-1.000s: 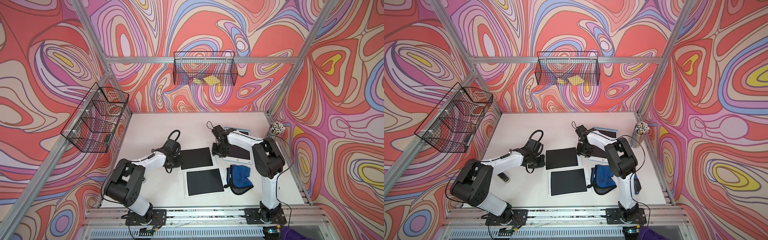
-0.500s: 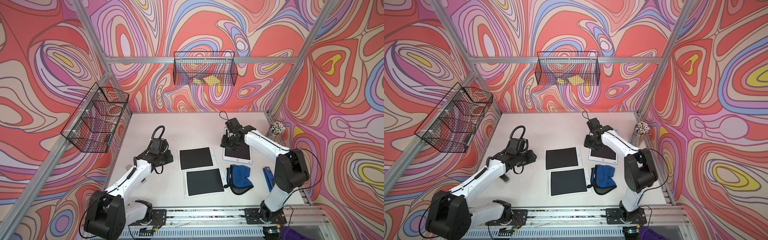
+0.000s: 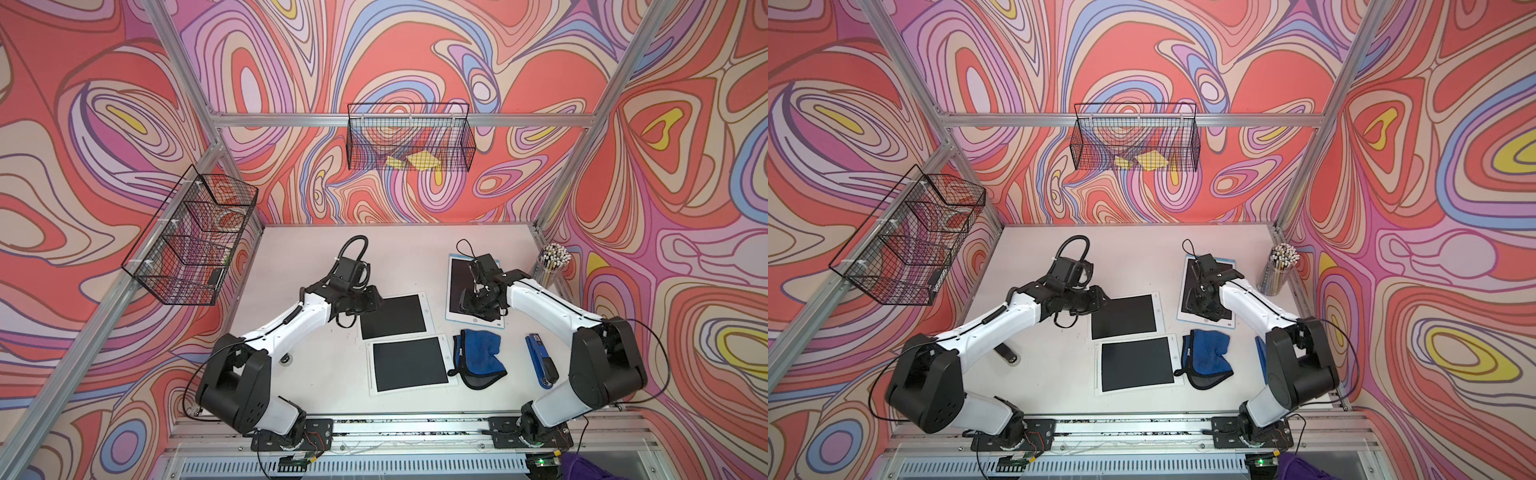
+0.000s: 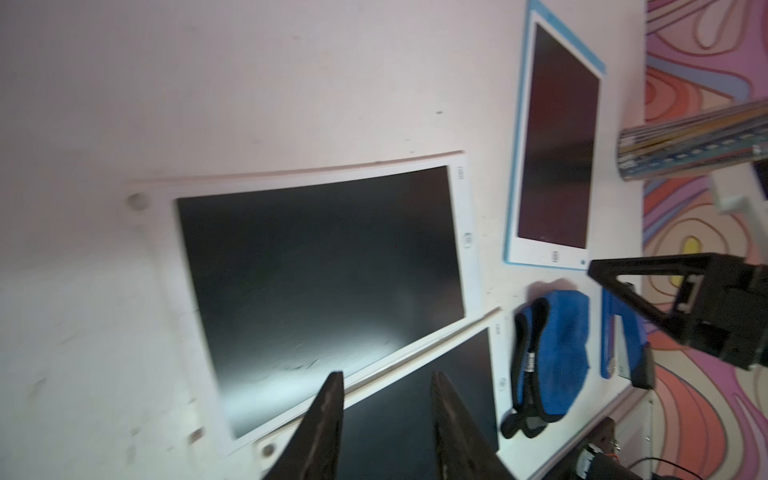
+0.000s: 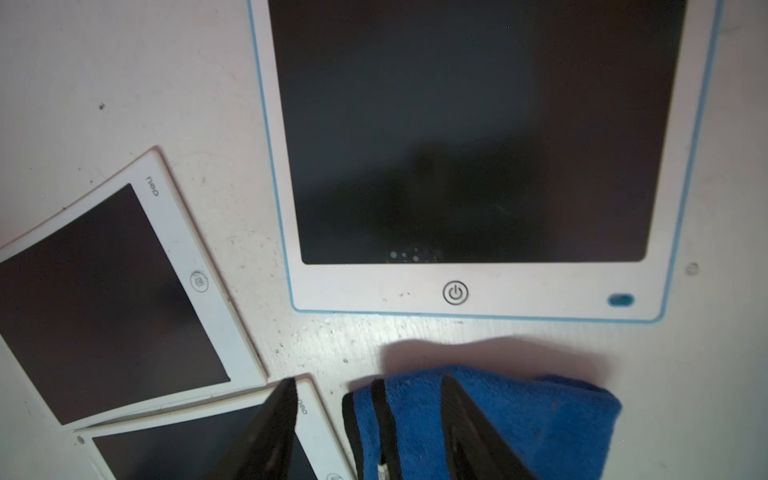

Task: Wipe the drawing tablet
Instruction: Pick up the cleaning item at the center of the board, then move the drawing tablet to the center of the board, then wipe the dirt from the drawing tablet.

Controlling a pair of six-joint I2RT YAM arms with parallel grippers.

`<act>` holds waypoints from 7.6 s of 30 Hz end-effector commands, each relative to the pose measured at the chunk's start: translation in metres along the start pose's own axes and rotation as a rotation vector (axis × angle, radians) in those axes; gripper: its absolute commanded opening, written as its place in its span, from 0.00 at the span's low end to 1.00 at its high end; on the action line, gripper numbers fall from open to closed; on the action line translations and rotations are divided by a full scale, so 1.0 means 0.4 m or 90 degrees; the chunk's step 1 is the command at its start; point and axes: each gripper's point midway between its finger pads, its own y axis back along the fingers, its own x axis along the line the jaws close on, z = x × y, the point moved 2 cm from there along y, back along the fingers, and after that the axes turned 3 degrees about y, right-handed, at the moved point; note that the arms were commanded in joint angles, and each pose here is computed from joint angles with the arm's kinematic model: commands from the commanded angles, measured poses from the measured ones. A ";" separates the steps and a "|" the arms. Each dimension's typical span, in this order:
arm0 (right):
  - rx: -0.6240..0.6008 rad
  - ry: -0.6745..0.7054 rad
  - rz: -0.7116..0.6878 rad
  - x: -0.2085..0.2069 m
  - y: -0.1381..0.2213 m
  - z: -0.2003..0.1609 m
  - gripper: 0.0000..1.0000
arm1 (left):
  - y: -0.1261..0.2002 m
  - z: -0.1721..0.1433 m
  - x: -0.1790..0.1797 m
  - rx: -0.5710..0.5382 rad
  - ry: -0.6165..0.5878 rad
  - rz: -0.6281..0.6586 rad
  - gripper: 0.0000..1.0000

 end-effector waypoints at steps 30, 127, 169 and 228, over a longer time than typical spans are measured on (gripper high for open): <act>0.170 -0.052 -0.132 -0.087 -0.127 -0.288 0.67 | -0.375 -0.055 -0.226 0.185 -0.137 0.004 0.40; 0.161 0.070 0.029 0.143 -0.275 -0.048 0.00 | -0.375 -0.116 -0.035 0.248 -0.131 0.086 0.43; 0.081 0.118 0.025 0.246 -0.283 0.123 0.00 | -0.456 0.380 0.056 0.081 -0.247 0.182 0.58; 0.203 0.177 0.005 0.306 -0.335 -0.082 0.00 | -0.496 0.314 0.137 0.168 -0.454 0.337 0.71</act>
